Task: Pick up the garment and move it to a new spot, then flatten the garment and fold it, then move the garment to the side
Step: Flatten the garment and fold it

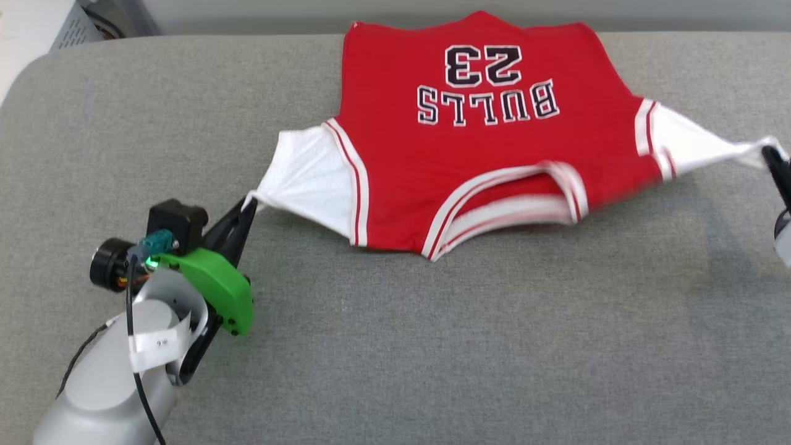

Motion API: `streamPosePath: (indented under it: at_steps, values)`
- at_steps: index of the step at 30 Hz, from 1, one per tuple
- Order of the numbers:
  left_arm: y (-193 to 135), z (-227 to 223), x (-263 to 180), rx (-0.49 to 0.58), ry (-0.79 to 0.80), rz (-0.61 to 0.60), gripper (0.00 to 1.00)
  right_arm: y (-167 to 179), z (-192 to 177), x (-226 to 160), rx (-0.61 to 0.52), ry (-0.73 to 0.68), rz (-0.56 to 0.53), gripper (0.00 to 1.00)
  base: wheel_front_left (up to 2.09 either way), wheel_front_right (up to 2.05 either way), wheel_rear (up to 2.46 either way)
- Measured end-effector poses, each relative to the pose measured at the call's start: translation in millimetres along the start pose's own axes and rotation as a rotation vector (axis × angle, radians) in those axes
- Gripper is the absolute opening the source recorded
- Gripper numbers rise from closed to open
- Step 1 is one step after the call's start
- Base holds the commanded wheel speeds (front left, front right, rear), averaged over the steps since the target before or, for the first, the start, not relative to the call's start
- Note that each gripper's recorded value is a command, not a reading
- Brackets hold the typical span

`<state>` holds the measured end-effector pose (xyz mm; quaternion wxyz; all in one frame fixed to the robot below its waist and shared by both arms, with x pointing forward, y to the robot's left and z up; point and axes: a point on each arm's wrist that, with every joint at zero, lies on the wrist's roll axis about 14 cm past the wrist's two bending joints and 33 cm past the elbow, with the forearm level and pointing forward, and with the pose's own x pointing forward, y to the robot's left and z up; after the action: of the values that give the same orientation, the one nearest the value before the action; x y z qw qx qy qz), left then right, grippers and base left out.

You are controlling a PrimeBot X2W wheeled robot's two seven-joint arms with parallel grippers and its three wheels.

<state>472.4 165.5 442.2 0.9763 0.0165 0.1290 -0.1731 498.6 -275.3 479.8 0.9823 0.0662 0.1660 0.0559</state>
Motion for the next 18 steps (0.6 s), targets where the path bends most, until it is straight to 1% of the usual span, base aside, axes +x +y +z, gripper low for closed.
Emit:
streamPosePath:
  at_steps: [3, 12, 14, 18]
  values:
    - [-2, -10, -20, 0.001, 0.036, 0.005, 0.00, -2, -18, -20, -0.015, 0.062, 0.006, 0.00, 0.00, 0.00, 0.00]
    - [-8, -32, -73, -0.017, 0.126, 0.009, 0.00, -1, -64, -74, 0.025, 0.236, 0.028, 0.00, 0.00, 0.00, 0.00]
    - [-15, -38, -84, -0.018, 0.152, -0.014, 0.00, -2, -72, -84, 0.031, 0.269, 0.029, 0.00, 0.00, 0.00, 0.00]
    - [-13, -51, -107, -0.006, 0.208, -0.008, 0.00, 0, -87, -103, 0.078, 0.332, 0.034, 0.00, 0.00, 0.00, 0.00]
